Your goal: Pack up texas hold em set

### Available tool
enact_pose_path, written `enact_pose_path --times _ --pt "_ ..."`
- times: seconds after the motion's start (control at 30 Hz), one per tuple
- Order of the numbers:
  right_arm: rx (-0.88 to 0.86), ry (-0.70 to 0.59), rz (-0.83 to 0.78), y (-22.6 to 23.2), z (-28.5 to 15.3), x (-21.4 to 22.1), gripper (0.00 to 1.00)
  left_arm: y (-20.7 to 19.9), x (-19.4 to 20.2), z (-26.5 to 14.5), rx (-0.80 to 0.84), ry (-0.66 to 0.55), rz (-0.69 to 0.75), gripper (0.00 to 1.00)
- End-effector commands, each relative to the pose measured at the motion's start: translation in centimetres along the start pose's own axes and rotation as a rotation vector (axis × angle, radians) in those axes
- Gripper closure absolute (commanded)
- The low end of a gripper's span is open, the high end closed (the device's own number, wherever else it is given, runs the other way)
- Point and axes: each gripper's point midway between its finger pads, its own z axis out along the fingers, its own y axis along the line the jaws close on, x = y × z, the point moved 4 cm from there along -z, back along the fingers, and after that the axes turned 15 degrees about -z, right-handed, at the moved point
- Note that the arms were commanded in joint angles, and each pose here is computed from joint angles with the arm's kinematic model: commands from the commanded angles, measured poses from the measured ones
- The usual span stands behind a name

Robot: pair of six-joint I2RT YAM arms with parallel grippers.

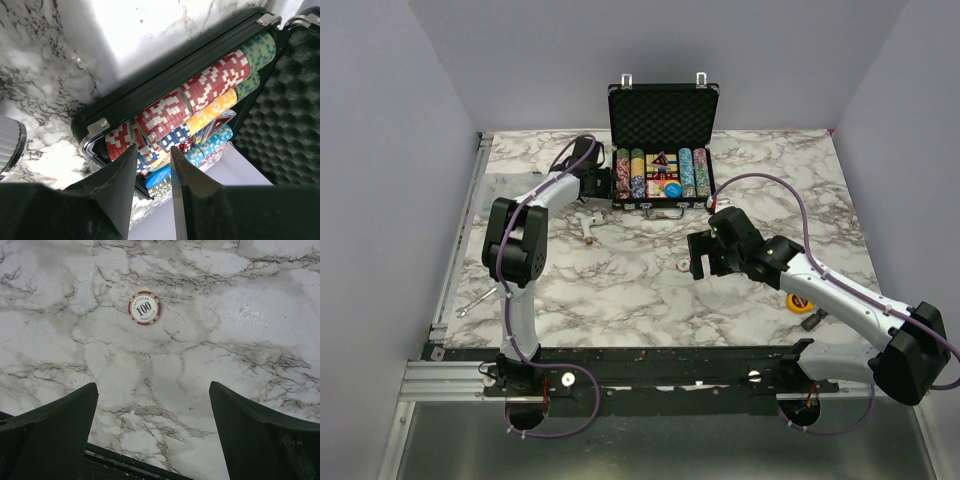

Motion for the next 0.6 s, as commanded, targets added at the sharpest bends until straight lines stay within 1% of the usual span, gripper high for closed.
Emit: enact_pose_path --times 0.0,0.13,0.27,0.37,0.43,0.5,0.57 --pt "-0.006 0.012 0.010 0.2 0.5 0.3 0.05 -0.6 -0.2 -0.1 0.011 0.024 -0.111 0.66" --pt "-0.003 0.024 0.010 0.2 0.7 0.4 0.05 -1.0 0.0 -0.2 0.031 0.057 -0.076 0.62" --pt "0.006 0.040 0.013 0.1 0.9 0.5 0.05 -0.4 1.0 0.0 0.017 0.136 -0.048 0.59" --pt "0.003 0.048 0.019 0.3 1.1 0.7 0.05 -0.2 1.7 0.1 0.020 0.180 -0.032 0.54" --pt "-0.004 0.051 0.025 0.4 1.2 0.7 0.05 -0.1 2.1 0.2 0.017 0.208 -0.035 0.54" --pt "-0.007 0.055 0.027 0.5 1.3 0.7 0.05 0.0 2.0 0.4 0.013 0.205 -0.046 0.55" --pt "-0.006 0.059 0.028 0.5 1.4 0.8 0.05 -0.2 1.5 0.4 0.028 0.176 -0.049 0.55"
